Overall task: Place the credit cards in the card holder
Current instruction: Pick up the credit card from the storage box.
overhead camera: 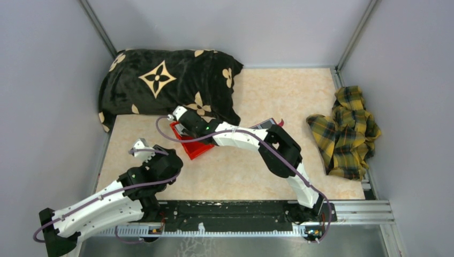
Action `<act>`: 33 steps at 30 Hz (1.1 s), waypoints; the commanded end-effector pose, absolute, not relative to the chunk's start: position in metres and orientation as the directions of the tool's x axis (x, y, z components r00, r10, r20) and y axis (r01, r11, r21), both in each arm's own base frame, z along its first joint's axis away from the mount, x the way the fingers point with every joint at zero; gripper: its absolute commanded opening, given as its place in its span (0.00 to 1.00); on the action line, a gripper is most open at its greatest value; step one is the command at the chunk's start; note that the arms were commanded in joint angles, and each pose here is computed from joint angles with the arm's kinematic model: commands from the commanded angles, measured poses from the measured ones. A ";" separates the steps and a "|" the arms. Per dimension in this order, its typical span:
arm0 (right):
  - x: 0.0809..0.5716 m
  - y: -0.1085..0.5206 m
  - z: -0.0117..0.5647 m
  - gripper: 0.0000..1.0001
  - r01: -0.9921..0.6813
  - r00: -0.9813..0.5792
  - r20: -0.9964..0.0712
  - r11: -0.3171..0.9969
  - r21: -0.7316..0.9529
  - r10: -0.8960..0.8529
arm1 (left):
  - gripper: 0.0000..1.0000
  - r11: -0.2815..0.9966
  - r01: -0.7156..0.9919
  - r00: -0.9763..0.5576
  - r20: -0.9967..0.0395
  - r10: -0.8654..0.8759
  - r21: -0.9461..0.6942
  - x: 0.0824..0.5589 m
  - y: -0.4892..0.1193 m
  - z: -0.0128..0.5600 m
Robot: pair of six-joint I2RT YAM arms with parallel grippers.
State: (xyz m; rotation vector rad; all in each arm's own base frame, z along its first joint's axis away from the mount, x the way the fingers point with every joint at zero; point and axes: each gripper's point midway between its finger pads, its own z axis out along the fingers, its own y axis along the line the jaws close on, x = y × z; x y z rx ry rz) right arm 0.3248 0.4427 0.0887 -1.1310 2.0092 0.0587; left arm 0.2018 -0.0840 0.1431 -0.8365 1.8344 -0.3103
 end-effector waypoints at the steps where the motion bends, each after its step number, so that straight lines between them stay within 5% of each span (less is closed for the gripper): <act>1: 0.334 0.456 0.124 0.00 -0.727 -0.233 -0.749 0.623 -0.290 -0.621 | 0.41 0.707 -0.388 -0.185 -0.702 -0.688 -0.591 0.204 -0.086 0.151; 14: 0.339 0.444 0.199 0.00 -0.696 -0.164 -0.844 0.666 -0.268 -0.511 | 0.45 0.753 -0.272 -0.157 -0.744 -0.649 -0.600 0.221 -0.106 0.184; 19: 0.329 0.414 0.240 0.00 -0.684 -0.162 -0.890 0.699 -0.211 -0.427 | 0.54 0.789 -0.162 -0.143 -0.777 -0.614 -0.593 0.234 -0.127 0.212; 30: 0.270 0.312 0.267 0.00 -0.700 -0.251 -0.928 0.714 -0.023 -0.275 | 0.76 0.803 0.355 -0.192 -0.878 -0.438 -0.478 0.239 -0.216 0.250; 33: 0.250 0.293 0.263 0.00 -0.715 -0.284 -0.922 0.699 0.020 -0.264 | 0.82 0.720 0.566 -0.158 -0.910 -0.383 -0.401 0.227 -0.246 0.266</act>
